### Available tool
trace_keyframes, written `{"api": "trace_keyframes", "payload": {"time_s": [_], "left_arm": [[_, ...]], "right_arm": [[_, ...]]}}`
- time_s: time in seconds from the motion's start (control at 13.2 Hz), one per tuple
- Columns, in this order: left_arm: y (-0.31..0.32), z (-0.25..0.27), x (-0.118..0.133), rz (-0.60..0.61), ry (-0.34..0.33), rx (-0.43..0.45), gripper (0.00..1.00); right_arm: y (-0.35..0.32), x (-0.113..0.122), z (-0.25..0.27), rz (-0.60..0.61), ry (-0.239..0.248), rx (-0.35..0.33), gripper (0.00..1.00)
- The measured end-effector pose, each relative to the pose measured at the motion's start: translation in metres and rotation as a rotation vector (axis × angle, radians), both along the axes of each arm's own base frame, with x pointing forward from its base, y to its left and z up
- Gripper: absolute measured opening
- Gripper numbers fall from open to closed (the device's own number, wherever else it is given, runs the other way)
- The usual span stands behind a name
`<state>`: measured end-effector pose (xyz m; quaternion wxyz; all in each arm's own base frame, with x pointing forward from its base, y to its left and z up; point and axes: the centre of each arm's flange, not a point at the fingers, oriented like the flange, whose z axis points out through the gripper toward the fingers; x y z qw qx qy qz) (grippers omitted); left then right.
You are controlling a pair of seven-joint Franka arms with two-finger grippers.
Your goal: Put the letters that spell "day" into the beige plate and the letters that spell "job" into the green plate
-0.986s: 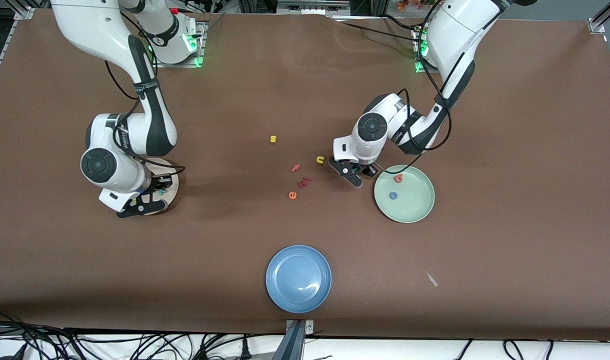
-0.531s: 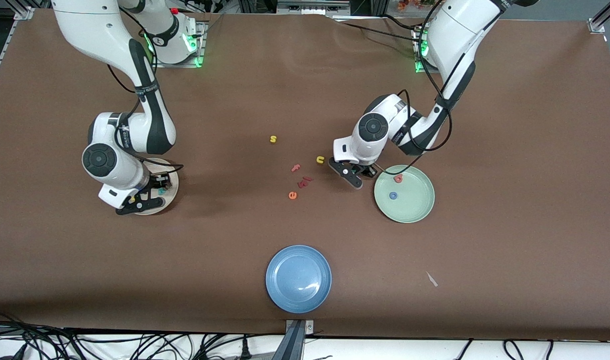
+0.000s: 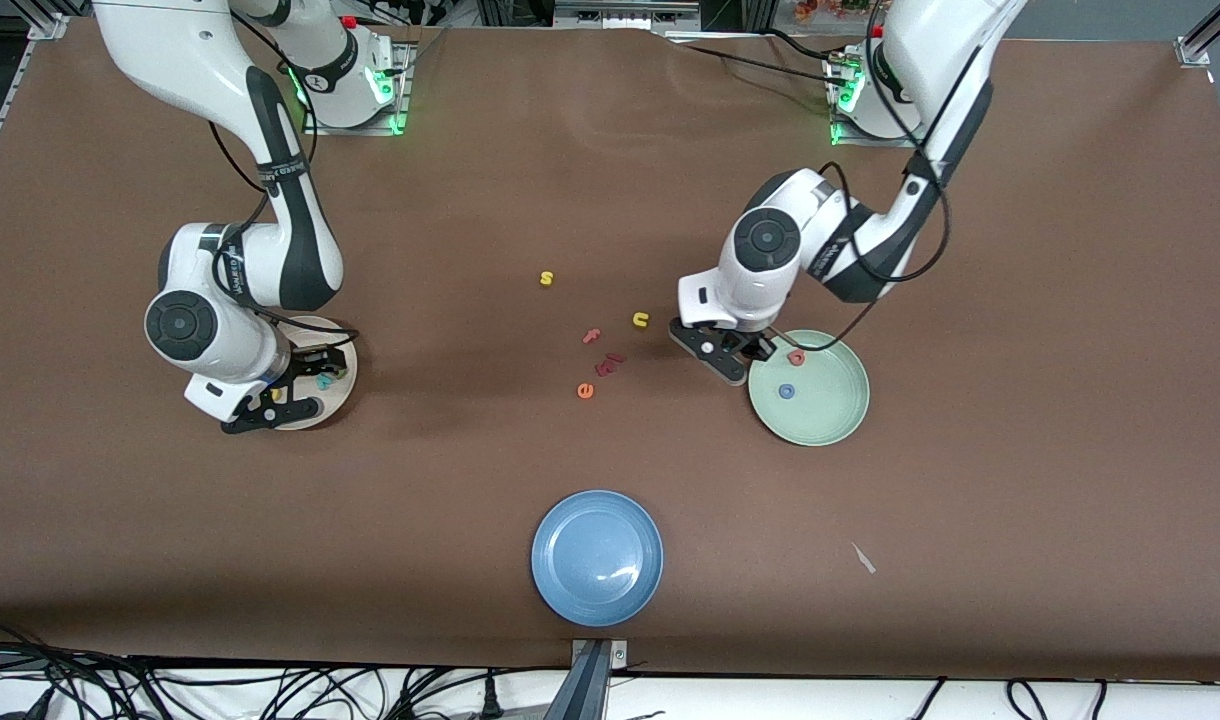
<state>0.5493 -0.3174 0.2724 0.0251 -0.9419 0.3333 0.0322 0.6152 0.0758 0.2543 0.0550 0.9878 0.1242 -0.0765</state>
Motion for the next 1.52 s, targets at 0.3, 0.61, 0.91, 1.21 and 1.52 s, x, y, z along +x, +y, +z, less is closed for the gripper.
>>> {"api": "trace_keyframes", "payload": {"time_s": [0.3, 0.61, 0.91, 1.21, 1.52], "left_arm": [[0.078, -0.017, 0.037, -0.019, 0.034, -0.001, 0.08], [0.094, -0.054, 0.043, -0.002, 0.052, -0.022, 0.08], [0.107, -0.06, 0.046, 0.016, 0.058, -0.02, 0.12], [0.132, -0.04, 0.064, 0.043, 0.014, -0.018, 0.52], [0.133, 0.047, 0.075, 0.049, -0.062, 0.001, 0.93]], "right_arm": [[0.024, 0.004, 0.031, -0.08, 0.098, -0.014, 1.0], [0.038, 0.007, 0.075, -0.121, 0.187, -0.028, 1.0], [0.047, 0.004, 0.103, -0.132, 0.248, -0.037, 1.0], [0.077, -0.009, 0.151, -0.124, 0.218, -0.032, 1.0], [0.058, -0.027, 0.223, -0.118, 0.147, 0.013, 1.0]]}}
